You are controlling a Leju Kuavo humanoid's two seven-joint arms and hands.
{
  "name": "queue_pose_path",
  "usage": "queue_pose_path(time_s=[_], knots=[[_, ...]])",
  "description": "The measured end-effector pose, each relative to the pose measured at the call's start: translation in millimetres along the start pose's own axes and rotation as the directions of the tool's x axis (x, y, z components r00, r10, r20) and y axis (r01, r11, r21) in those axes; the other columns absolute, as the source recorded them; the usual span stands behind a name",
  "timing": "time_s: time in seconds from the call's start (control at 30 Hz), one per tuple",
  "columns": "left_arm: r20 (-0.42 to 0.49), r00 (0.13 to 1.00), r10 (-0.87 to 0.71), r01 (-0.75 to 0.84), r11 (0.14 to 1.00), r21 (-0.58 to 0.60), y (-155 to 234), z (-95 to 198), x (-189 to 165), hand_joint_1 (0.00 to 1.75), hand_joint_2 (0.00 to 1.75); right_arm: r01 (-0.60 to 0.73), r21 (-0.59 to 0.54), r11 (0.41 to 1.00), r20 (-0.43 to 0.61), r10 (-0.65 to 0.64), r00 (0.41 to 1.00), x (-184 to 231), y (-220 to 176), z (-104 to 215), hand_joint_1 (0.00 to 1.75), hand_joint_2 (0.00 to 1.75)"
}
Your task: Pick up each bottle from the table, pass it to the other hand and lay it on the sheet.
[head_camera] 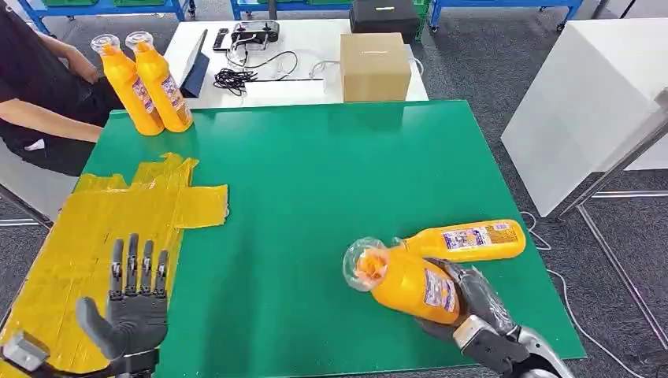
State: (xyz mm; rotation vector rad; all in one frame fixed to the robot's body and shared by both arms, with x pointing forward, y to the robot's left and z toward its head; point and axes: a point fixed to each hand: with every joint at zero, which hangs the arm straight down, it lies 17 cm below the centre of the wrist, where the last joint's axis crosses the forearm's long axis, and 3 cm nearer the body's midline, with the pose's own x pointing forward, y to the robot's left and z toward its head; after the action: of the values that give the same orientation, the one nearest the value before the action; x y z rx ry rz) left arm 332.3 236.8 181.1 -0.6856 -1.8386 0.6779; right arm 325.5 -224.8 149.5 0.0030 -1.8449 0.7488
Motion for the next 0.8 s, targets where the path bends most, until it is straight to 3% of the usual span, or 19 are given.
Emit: queue_pose_path(time_s=[0.2, 0.47, 0.67, 0.8], knots=[[-0.044, 0.998, 0.037, -0.04, 0.997, -0.062, -42.4, -0.2, -26.9, 0.0, 1.75, 0.075, -0.085, 0.994, 0.085, -0.068, 0.994, 24.8, -9.8, -29.3, 1.75, 1.75], [-0.07, 0.998, -0.008, -0.002, 0.989, -0.15, -74.6, -2.2, -43.0, 0.0, 1.75, 0.119, -0.141, 0.983, 0.119, -0.102, 0.988, 39.5, -2.1, -71.0, 1.75, 1.75], [-0.018, 0.984, -0.179, 0.175, 0.973, -0.147, -79.9, -13.0, -49.2, 0.0, 1.75, 0.122, -0.16, 0.98, 0.06, -0.114, 0.992, 27.9, 2.7, -97.5, 1.75, 1.75], [-0.016, 0.978, -0.21, 0.204, 0.963, -0.178, -91.3, -18.3, -59.2, 0.0, 1.75, 0.15, -0.129, 0.98, 0.038, -0.146, 0.988, 23.6, 20.0, -126.5, 1.75, 1.75]])
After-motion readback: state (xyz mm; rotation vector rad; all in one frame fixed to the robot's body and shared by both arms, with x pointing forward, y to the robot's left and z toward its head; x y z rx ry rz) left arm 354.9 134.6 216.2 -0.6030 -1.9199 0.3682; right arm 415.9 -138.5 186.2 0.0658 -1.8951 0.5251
